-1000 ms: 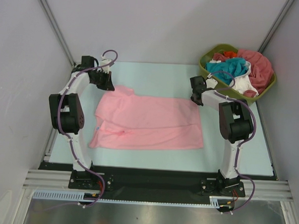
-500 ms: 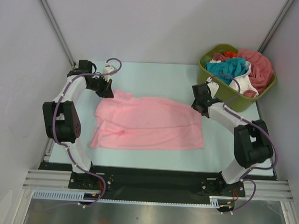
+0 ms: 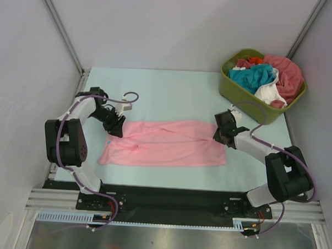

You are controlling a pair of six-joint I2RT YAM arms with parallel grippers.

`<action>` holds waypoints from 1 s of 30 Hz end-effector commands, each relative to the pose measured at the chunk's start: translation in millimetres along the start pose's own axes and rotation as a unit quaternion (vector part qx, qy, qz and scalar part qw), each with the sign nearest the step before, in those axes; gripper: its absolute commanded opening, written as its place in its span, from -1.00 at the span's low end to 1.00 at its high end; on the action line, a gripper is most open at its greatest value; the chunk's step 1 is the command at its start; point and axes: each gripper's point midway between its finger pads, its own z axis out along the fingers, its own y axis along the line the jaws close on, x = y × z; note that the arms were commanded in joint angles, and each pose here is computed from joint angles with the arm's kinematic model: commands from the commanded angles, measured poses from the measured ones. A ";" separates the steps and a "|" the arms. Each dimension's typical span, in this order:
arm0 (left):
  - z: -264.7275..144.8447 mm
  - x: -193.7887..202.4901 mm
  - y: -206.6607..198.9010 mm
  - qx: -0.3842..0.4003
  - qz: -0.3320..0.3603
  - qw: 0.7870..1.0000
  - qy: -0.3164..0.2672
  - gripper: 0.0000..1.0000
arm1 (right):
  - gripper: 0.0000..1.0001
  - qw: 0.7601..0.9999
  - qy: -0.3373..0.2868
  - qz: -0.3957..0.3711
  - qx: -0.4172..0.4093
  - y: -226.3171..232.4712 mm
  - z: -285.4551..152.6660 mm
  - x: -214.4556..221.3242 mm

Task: Fold and stack the t-shirts
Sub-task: Fold the tshirt

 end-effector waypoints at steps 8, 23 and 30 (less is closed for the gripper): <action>-13.3 -65.5 48.5 -0.096 -0.063 0.991 -0.062 -0.07 | -1.00 1.000 -0.012 -0.017 -0.007 6.0 5.0 -7.0; 20.0 -3.0 71.6 -0.118 -0.154 0.978 0.080 0.02 | -1.00 1.000 -0.014 -0.025 0.001 2.8 3.3 -9.7; 23.4 -6.7 60.5 -0.095 -0.140 0.984 0.059 -0.99 | -1.00 0.999 -0.021 -0.035 0.015 -9.9 -2.1 -12.8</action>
